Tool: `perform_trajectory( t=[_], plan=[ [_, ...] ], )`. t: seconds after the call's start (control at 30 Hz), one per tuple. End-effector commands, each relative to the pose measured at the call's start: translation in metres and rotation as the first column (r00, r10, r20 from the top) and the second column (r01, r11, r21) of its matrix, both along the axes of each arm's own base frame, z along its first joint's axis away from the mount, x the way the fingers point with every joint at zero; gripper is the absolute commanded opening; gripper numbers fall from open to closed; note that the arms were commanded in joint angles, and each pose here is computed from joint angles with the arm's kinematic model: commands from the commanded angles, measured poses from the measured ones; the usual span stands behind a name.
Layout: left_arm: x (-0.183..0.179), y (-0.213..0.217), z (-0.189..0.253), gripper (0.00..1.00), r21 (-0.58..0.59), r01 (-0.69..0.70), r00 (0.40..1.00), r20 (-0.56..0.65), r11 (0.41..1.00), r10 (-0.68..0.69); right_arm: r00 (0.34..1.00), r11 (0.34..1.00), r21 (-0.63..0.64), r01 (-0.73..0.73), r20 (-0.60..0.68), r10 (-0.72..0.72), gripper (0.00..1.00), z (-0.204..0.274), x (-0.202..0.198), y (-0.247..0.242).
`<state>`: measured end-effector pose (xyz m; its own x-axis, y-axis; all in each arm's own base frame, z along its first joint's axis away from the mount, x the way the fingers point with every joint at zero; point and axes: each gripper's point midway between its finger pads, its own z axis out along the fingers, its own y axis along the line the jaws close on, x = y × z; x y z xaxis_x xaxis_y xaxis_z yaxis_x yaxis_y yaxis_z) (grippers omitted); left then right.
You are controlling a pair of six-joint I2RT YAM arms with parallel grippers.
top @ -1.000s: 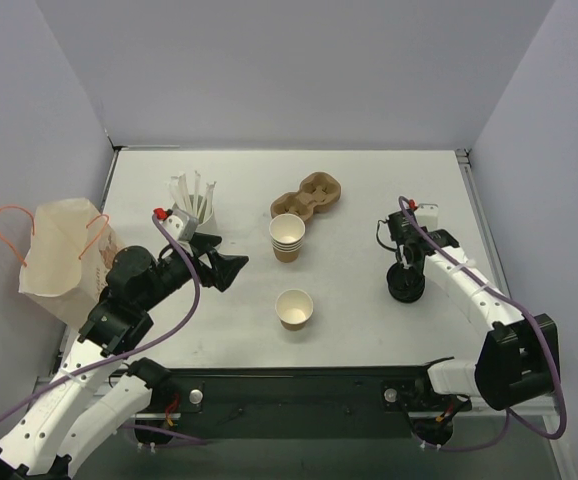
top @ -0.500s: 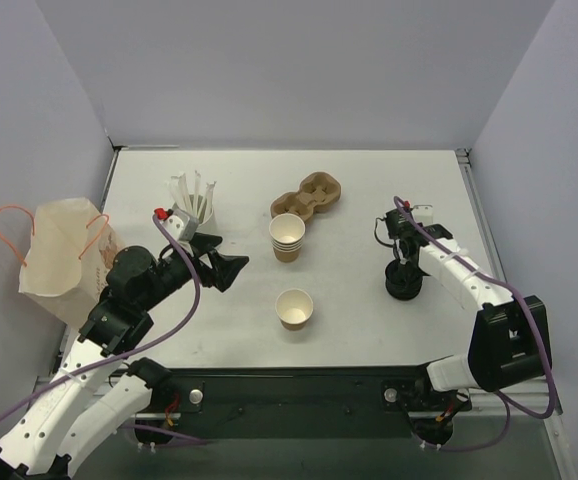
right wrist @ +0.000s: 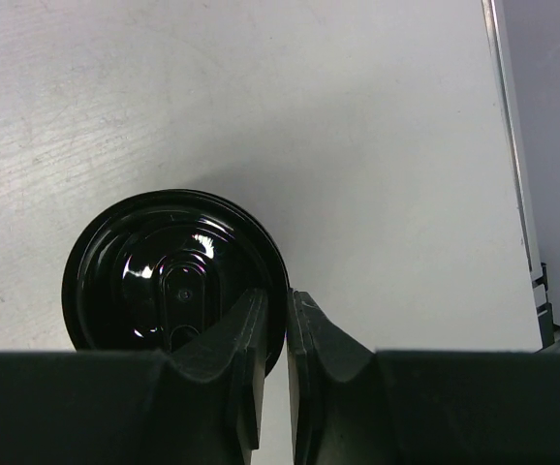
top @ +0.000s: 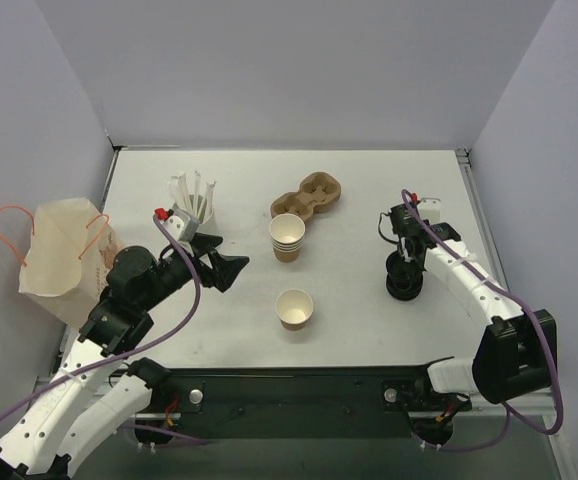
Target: Pack the takeout coffee
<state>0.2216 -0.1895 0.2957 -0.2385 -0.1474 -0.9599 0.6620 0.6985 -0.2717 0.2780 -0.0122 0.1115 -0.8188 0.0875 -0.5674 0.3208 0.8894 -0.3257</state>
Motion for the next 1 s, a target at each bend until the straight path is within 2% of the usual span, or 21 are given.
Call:
perform_trajectory(
  t=[0.0,0.13,0.27,0.4,0.53,0.6,0.63,0.7,0.73,0.87,0.9,0.93,0.97],
  plan=[
    [-0.001,-0.003,0.017,0.92,-0.026,0.017,0.998,0.061,1.000,-0.015,0.999,0.999,-0.006,0.050,0.000,-0.050,0.12,0.001,-0.010,-0.007],
    [0.001,-0.009,0.018,0.92,-0.035,0.020,0.999,0.028,0.999,-0.019,0.997,0.997,0.027,0.068,0.030,-0.069,0.12,0.005,-0.012,-0.005],
    [0.015,-0.030,0.016,0.79,-0.077,0.013,0.996,-0.088,0.997,-0.020,0.995,0.992,0.096,0.081,0.051,-0.086,0.12,0.009,-0.014,-0.003],
    [0.024,-0.072,0.002,0.74,-0.054,0.018,0.983,-0.180,0.998,-0.028,0.992,0.983,0.161,0.087,0.074,-0.100,0.12,0.013,-0.017,-0.003],
    [0.032,-0.139,-0.014,0.72,-0.028,0.079,0.966,-0.246,0.996,-0.084,0.989,0.964,0.252,0.086,0.098,-0.114,0.12,0.019,-0.017,0.003],
    [0.036,-0.165,-0.013,0.71,-0.095,0.106,0.953,-0.275,0.990,-0.128,0.986,0.954,0.286,0.087,0.114,-0.124,0.12,0.022,-0.019,0.005],
    [0.039,-0.181,-0.032,0.71,-0.091,0.125,0.937,-0.318,0.988,-0.148,0.985,0.951,0.296,0.088,0.117,-0.127,0.12,0.023,-0.020,0.005],
    [0.040,-0.203,-0.029,0.70,-0.171,0.148,0.917,-0.346,0.974,-0.200,0.982,0.942,0.322,0.089,0.131,-0.138,0.12,0.025,-0.022,0.006],
    [0.045,-0.215,-0.047,0.70,-0.171,0.147,0.901,-0.384,0.974,-0.204,0.982,0.938,0.335,0.088,0.131,-0.139,0.12,0.025,-0.023,0.006],
    [0.048,-0.254,-0.063,0.68,-0.313,0.169,0.823,-0.477,0.935,-0.309,0.978,0.929,0.357,0.093,0.140,-0.152,0.12,0.028,-0.027,0.004],
    [0.051,-0.264,-0.056,0.68,-0.355,0.181,0.815,-0.468,0.917,-0.342,0.978,0.927,0.362,0.094,0.141,-0.154,0.12,0.028,-0.028,0.004],
    [0.050,-0.275,-0.077,0.66,-0.356,0.201,0.780,-0.505,0.913,-0.369,0.978,0.926,0.366,0.098,0.138,-0.158,0.12,0.027,-0.029,0.003],
    [0.050,-0.283,-0.080,0.64,-0.382,0.199,0.758,-0.524,0.903,-0.389,0.977,0.923,0.374,0.096,0.144,-0.160,0.12,0.028,-0.030,0.003]
  ],
)
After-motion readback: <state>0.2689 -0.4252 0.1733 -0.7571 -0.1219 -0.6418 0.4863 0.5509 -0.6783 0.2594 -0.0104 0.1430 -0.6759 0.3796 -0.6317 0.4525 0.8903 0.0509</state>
